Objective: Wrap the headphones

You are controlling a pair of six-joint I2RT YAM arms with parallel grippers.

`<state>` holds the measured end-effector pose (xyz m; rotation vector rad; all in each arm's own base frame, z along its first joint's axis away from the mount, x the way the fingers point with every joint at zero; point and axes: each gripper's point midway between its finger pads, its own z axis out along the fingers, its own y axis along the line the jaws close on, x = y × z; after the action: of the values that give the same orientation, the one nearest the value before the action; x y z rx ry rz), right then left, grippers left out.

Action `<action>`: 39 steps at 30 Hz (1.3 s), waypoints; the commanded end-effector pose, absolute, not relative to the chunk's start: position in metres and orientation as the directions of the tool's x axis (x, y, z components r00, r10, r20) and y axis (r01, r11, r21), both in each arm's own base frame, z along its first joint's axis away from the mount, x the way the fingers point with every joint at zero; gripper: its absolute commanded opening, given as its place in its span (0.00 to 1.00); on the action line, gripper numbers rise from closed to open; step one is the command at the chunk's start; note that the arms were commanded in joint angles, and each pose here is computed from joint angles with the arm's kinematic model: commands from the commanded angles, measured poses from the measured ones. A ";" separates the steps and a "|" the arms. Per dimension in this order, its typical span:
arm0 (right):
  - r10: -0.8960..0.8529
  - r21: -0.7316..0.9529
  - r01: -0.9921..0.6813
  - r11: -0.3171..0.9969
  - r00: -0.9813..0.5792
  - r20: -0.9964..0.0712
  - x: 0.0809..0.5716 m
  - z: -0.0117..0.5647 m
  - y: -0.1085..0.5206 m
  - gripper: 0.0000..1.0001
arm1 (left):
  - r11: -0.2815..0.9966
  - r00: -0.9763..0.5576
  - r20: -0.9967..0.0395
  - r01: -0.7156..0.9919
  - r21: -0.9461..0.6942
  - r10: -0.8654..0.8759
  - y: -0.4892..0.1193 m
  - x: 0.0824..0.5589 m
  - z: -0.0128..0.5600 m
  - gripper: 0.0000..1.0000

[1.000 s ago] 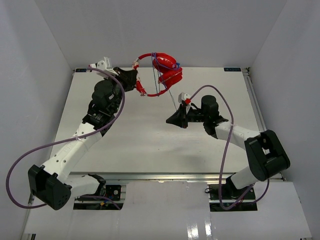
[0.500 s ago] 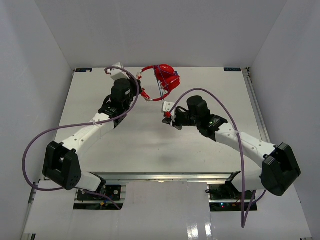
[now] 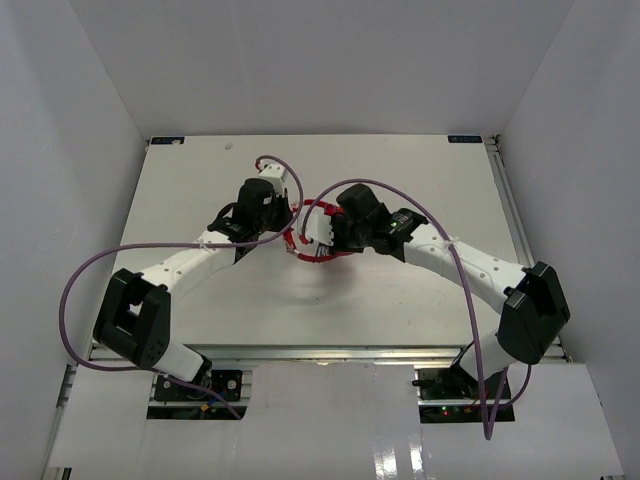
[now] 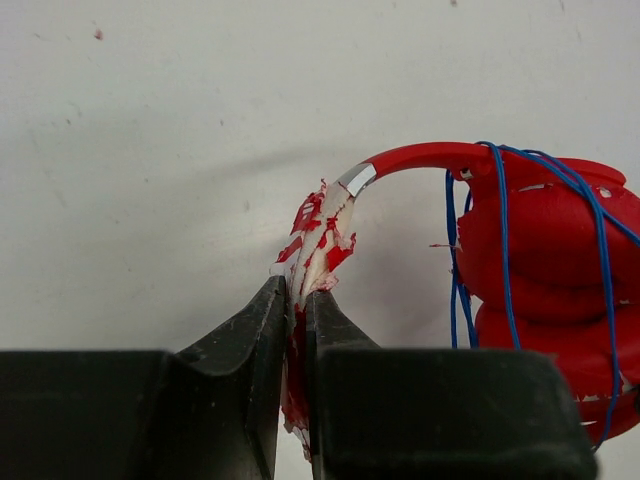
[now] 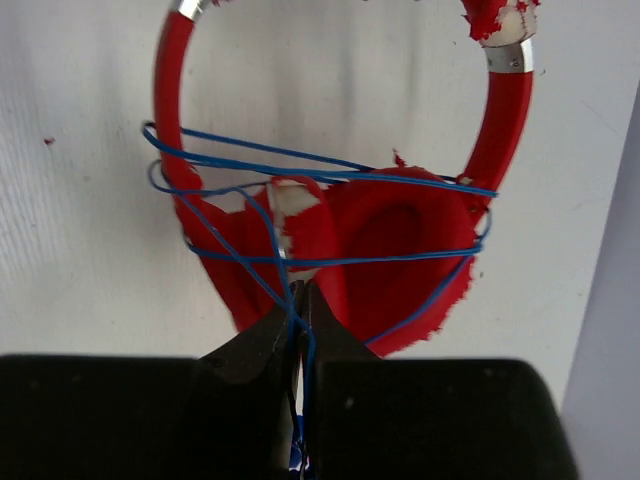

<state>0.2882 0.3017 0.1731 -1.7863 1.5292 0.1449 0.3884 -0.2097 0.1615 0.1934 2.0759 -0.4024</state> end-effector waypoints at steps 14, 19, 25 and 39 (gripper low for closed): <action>-0.887 -0.716 -0.682 -0.149 0.412 -0.208 0.318 0.177 0.284 0.08 | 0.724 -0.595 -0.786 0.616 -0.311 0.169 -0.253 0.329 0.127 0.00; -0.871 -0.728 -0.654 -0.204 0.461 -0.171 0.319 0.161 0.284 0.10 | 0.688 -0.594 -0.786 0.644 -0.335 0.174 -0.259 0.324 0.129 0.00; -0.862 -0.705 -0.660 -0.260 0.487 -0.138 0.320 0.130 0.285 0.24 | 0.668 -0.613 -0.768 0.652 -0.357 0.188 -0.261 0.317 0.121 0.00; -0.858 -0.679 -0.680 -0.276 0.492 -0.144 0.336 0.126 0.269 0.68 | 0.654 -0.649 -0.734 0.646 -0.392 0.201 -0.263 0.310 0.109 0.00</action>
<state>0.3267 0.2695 0.1075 -2.0467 1.3343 -0.3235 0.3119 -0.2480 0.0867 0.6252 2.2742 -0.7531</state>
